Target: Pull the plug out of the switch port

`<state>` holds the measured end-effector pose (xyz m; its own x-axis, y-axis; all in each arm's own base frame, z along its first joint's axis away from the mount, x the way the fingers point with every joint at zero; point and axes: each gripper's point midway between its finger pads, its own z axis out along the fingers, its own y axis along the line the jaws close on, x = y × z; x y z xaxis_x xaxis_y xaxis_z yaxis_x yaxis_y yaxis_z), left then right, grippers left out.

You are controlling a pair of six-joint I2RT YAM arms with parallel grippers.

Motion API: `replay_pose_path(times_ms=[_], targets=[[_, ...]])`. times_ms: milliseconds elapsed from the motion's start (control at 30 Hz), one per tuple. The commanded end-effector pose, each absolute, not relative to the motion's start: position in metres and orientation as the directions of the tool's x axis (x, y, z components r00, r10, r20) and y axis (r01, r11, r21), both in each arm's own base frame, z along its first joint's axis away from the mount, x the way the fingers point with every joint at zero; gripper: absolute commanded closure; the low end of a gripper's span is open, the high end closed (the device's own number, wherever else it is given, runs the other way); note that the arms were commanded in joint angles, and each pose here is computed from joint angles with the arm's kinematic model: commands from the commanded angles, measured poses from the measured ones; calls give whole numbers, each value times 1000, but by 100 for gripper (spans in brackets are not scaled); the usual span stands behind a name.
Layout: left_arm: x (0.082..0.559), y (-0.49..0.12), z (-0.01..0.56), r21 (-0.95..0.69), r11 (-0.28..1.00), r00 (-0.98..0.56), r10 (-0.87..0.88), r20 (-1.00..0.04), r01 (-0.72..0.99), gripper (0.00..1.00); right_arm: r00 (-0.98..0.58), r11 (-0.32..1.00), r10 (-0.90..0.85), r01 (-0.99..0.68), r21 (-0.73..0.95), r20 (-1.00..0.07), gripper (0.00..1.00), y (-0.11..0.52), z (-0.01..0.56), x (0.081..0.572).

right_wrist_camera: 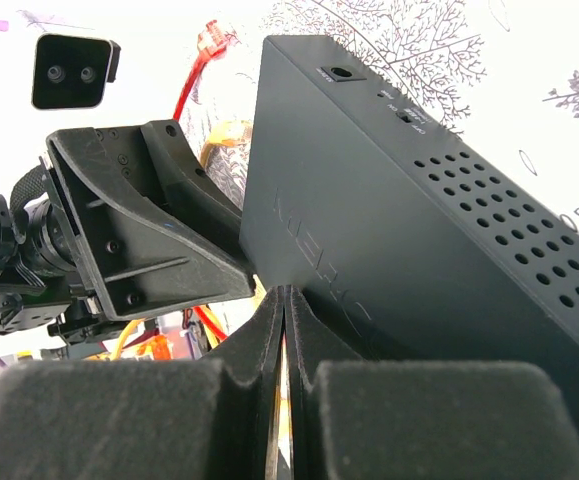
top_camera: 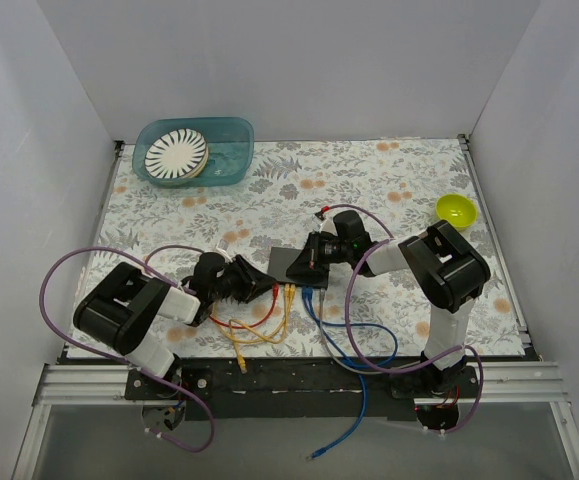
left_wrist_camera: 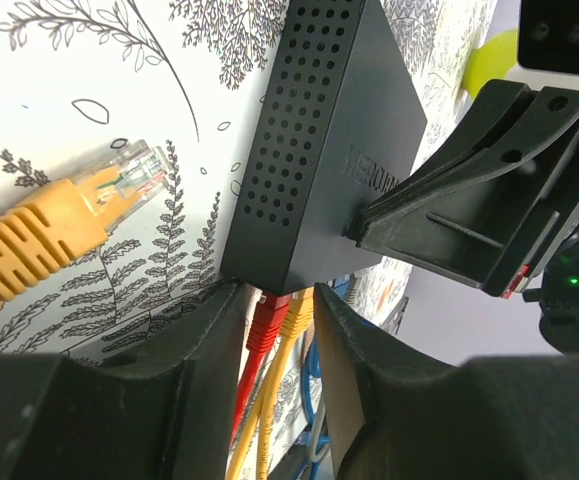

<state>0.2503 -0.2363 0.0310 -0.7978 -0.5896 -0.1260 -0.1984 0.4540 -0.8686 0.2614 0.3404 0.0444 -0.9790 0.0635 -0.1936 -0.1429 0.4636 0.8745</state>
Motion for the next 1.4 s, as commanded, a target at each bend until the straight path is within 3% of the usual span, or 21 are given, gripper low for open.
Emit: replay_pose_path(times_ms=[0, 467, 967, 1033, 1200, 1367], targets=[[239, -227, 8, -812, 543, -812, -561, -160, -215, 67, -984, 554, 60, -106, 826, -167, 94, 328, 17, 258], [239, -236, -2, -780, 588, -834, -526, -168, -214, 70, -984, 568, 63, -101, 817, -165, 94, 325, 13, 257], [227, -232, -12, -772, 588, -836, -530, -143, -241, 91, -986, 578, 60, -94, 811, -157, 94, 322, 7, 254], [227, -234, -9, -784, 576, -836, -529, -143, -230, 91, -986, 578, 60, -92, 811, -154, 94, 322, 7, 253], [219, -233, -12, -788, 568, -844, -522, -122, -237, 70, -986, 575, 61, -93, 813, -156, 94, 322, 8, 253], [216, -229, -14, -778, 583, -846, -517, -133, -234, 69, -986, 576, 60, -94, 812, -157, 94, 322, 7, 252]])
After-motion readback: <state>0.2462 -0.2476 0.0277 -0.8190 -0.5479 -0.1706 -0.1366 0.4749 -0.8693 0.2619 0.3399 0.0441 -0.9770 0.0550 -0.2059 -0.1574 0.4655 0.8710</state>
